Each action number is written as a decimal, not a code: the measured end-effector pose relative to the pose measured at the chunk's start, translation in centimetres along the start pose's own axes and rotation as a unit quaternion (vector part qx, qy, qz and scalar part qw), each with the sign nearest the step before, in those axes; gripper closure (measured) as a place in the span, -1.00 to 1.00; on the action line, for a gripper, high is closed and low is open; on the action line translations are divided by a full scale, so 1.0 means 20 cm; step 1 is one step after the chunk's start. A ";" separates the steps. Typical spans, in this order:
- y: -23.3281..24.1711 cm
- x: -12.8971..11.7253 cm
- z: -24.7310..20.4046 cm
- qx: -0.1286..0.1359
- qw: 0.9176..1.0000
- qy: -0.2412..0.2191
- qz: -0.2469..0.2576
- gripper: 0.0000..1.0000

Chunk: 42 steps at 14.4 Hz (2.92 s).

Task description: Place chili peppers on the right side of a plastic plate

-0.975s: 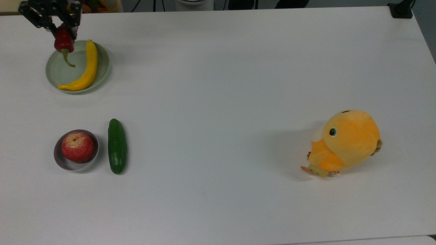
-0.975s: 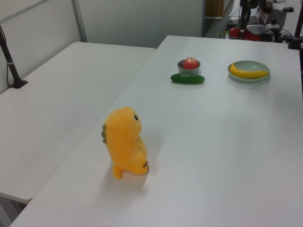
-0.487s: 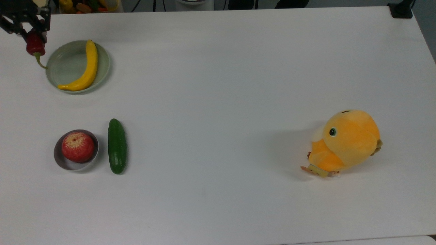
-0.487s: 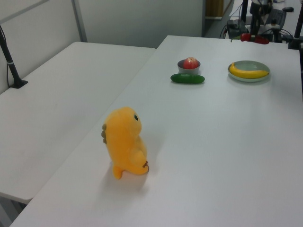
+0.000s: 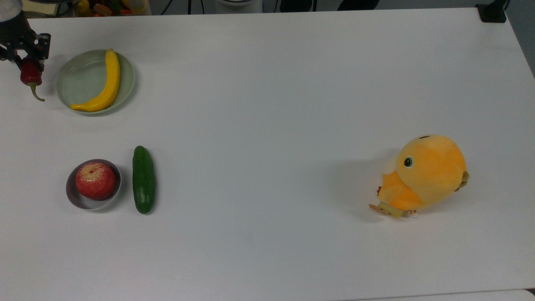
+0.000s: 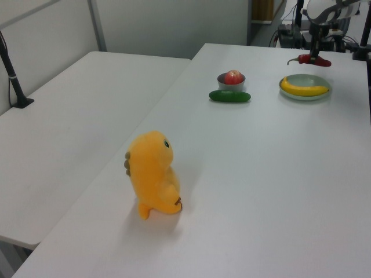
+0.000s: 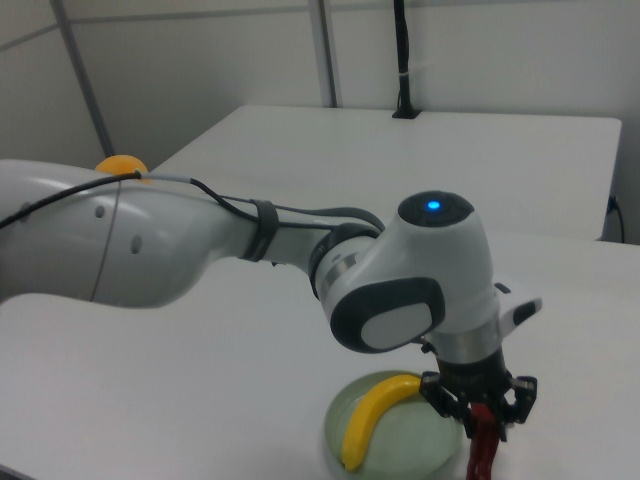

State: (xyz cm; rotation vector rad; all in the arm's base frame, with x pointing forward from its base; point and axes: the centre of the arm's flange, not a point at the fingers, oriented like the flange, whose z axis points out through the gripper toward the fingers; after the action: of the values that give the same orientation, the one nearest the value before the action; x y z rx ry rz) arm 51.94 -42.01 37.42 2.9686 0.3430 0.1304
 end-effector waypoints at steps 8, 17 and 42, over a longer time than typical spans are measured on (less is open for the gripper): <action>-0.02 0.02 0.18 -0.001 1.000 -0.013 -0.006 0.15; -0.03 0.11 -0.03 -0.009 0.999 0.014 0.031 -1.00; -1.84 0.67 -1.60 0.125 0.986 0.000 0.109 -1.00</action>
State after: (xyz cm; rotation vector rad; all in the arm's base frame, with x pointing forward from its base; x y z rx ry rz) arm 53.65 0.94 63.96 3.2483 0.0340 0.1210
